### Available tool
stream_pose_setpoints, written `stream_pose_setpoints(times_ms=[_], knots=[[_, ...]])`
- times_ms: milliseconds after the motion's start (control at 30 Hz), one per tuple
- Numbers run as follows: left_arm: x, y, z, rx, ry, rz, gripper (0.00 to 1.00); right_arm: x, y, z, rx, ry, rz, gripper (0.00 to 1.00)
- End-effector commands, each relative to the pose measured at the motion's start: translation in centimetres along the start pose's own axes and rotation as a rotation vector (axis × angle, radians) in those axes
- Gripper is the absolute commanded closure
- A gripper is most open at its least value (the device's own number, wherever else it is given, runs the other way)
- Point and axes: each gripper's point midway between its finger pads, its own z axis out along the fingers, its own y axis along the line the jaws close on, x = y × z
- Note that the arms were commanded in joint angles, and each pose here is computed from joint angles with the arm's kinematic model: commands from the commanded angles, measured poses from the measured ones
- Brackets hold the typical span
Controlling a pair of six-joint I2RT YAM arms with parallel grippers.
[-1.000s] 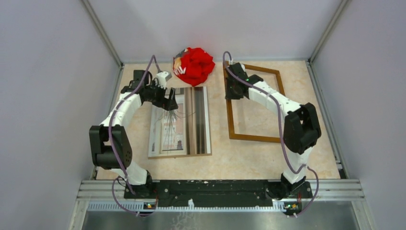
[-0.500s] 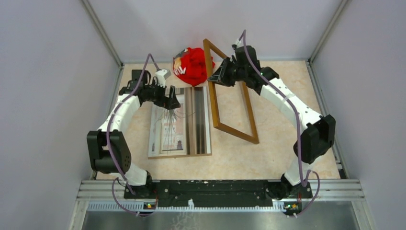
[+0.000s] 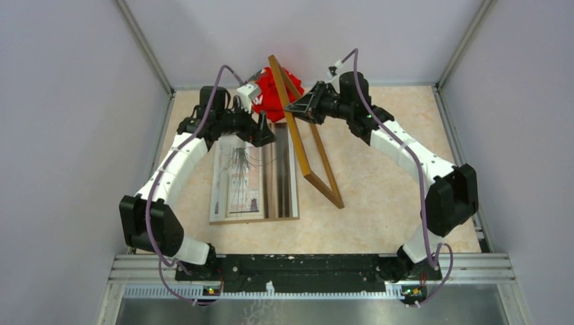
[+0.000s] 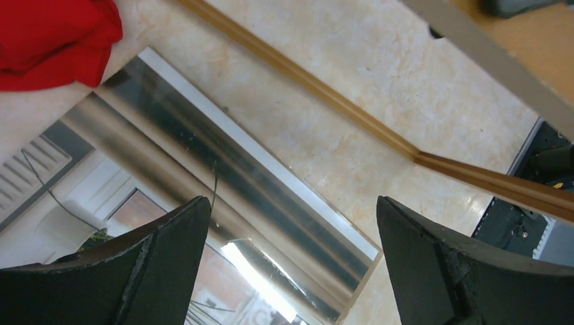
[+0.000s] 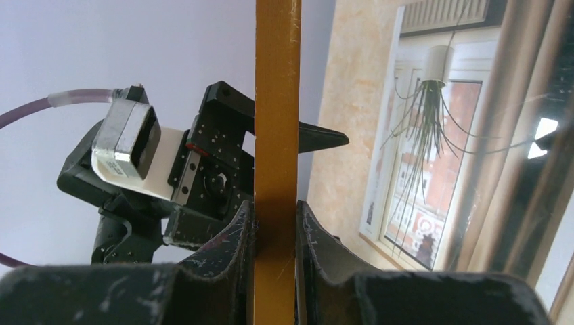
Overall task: Put the photo into the frame
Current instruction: Turn over the photo frame at the center of the board.
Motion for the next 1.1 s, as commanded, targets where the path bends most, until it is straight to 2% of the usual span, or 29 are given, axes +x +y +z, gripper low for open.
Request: stream_pose_setpoints(times_ms=[0,233,300,467,567,867,1067], knots=[[-3.9,-2.5,-0.2,0.023,-0.094,0.027,0.02,-1.5,5.8,-2.8,-0.184,-0.055,-0.039,1.00],[-8.5,-1.7,0.3,-0.080,-0.226,0.038,0.02,-2.7,5.2,-3.8,-0.211,-0.064,0.037,1.00],[-9.2,-1.3,0.8,-0.089,-0.223,0.029,0.02,-2.9,4.5,-4.0,-0.187,-0.068,0.041,1.00],[-10.9,0.0,2.2,-0.167,-0.240,0.005,0.02,-4.2,2.4,-5.4,-0.140,-0.094,0.053,0.85],[-13.2,1.3,2.5,-0.223,-0.303,0.014,0.02,-4.5,2.1,-6.0,-0.127,-0.095,0.045,0.84],[-14.8,2.4,7.7,-0.250,-0.251,-0.013,0.02,-4.9,1.4,-6.5,-0.102,-0.082,0.060,0.83],[-15.6,2.6,6.9,-0.289,-0.294,-0.033,0.02,-4.8,2.8,-6.2,-0.153,-0.091,0.087,0.83]])
